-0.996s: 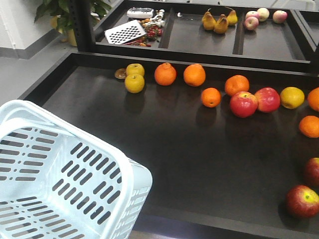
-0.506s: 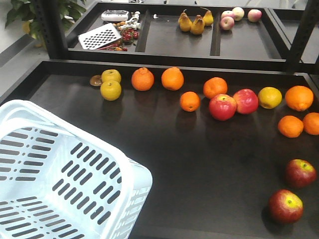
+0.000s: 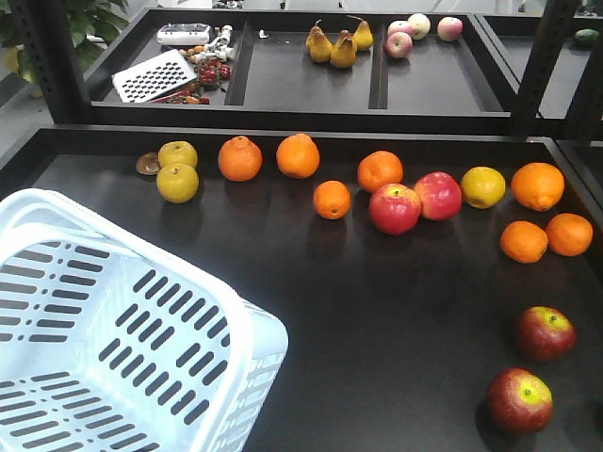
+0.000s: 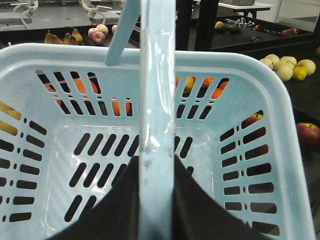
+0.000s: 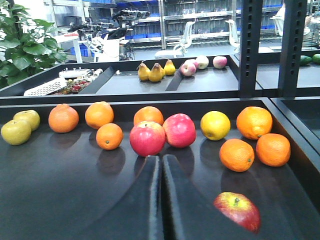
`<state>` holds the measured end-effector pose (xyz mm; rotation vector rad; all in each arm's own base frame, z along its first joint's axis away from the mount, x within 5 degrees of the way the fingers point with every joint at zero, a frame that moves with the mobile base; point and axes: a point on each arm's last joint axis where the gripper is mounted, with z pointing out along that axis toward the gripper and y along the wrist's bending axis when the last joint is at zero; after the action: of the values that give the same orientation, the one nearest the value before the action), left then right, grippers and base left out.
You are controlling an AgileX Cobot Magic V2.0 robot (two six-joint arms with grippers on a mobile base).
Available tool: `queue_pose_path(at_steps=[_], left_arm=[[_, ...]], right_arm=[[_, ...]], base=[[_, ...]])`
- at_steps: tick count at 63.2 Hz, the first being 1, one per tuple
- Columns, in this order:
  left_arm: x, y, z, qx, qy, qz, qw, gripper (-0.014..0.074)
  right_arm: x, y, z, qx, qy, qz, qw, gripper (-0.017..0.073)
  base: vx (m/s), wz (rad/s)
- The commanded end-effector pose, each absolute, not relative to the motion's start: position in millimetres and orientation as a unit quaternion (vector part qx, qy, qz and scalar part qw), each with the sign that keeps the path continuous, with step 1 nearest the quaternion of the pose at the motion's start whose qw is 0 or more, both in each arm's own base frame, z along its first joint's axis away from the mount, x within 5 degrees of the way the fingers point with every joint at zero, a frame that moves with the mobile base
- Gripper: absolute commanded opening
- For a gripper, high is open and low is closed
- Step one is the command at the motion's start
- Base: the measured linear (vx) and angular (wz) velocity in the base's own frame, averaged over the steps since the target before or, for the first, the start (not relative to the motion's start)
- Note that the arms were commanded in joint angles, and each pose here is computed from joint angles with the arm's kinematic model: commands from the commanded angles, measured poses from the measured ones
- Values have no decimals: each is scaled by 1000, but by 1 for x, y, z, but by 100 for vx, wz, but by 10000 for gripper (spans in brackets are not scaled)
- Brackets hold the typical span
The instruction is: Pick three apples into basket with both arms
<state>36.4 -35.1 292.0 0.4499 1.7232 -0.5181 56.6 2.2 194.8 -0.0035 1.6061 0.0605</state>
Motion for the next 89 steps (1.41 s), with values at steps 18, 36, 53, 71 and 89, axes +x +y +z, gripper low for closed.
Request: queue_pose_path(at_steps=[18, 36, 53, 71, 89], left_arm=[[38, -33, 310, 167, 710, -235, 643, -6], [38, -33, 310, 167, 710, -235, 643, -6], [38, -33, 310, 167, 710, -235, 643, -6], [38, -33, 310, 167, 710, -235, 643, -6], [38, -33, 310, 167, 710, -235, 643, -6]], right_arm=[[56, 2, 197, -5, 696, 21, 718, -4], [56, 2, 197, -5, 696, 21, 718, -4], [56, 2, 197, -5, 696, 21, 718, -4], [56, 2, 197, -5, 696, 21, 718, -4], [56, 2, 197, -5, 696, 21, 718, -4]], base=[[3, -5], [3, -4], [4, -5], [4, -4], [4, -1]])
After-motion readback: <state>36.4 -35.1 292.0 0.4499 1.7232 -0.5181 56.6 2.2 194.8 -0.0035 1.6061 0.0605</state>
